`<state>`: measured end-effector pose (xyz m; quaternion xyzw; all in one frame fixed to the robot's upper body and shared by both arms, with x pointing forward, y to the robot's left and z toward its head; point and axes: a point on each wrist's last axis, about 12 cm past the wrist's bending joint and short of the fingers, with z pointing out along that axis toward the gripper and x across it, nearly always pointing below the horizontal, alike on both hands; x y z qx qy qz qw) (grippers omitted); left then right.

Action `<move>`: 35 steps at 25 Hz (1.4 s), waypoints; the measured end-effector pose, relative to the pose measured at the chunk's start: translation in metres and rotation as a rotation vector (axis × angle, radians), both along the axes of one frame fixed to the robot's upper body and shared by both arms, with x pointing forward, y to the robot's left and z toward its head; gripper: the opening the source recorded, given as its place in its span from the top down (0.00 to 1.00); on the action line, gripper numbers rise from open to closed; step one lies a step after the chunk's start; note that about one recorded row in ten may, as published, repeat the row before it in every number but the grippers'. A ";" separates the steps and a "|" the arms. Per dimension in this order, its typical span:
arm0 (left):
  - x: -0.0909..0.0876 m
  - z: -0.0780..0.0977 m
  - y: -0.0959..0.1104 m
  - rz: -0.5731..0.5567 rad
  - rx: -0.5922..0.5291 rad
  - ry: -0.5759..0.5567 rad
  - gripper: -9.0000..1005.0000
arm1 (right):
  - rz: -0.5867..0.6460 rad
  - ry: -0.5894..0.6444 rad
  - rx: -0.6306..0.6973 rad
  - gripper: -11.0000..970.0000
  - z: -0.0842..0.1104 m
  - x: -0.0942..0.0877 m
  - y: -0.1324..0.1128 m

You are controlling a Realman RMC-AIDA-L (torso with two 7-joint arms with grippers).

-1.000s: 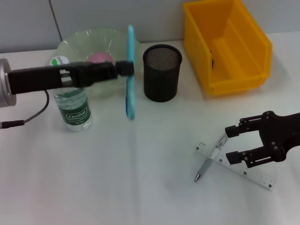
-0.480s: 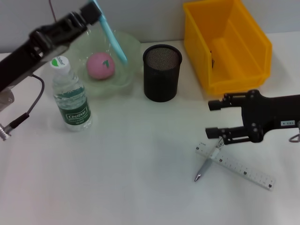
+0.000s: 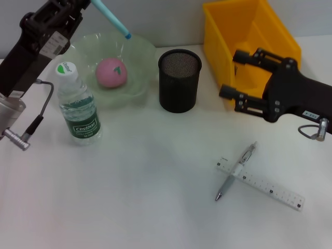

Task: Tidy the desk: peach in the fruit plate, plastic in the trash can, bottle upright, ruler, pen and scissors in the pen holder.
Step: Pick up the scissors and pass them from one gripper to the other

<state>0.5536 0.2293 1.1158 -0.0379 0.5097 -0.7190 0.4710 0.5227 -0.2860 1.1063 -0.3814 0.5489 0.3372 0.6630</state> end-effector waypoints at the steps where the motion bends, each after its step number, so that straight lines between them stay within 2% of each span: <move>1: 0.001 -0.001 -0.001 0.006 -0.009 0.006 0.77 | -0.023 -0.037 0.024 0.23 -0.003 -0.002 0.001; 2: 0.002 -0.002 -0.004 0.018 -0.025 0.017 0.77 | -0.066 -0.097 0.062 0.23 -0.009 -0.004 0.006; 7: 0.006 -0.006 -0.013 0.059 -0.073 0.074 0.77 | -0.112 -0.190 0.113 0.23 -0.015 -0.005 0.021; 12: 0.007 -0.010 -0.023 0.115 -0.109 0.107 0.77 | -0.131 -0.276 0.144 0.23 -0.018 0.002 0.052; 18: 0.009 -0.009 -0.029 0.127 -0.110 0.108 0.77 | -0.167 -0.318 0.162 0.23 -0.015 0.009 0.068; 27: 0.007 -0.009 -0.047 0.147 -0.075 0.074 0.77 | -0.141 -0.358 0.147 0.23 -0.010 0.019 0.092; 29: 0.004 -0.009 -0.056 0.153 -0.071 0.053 0.77 | -0.144 -0.363 0.139 0.23 -0.009 0.021 0.095; 35: 0.000 -0.009 -0.065 0.159 -0.063 0.035 0.77 | -0.173 -0.384 0.132 0.23 -0.007 0.025 0.097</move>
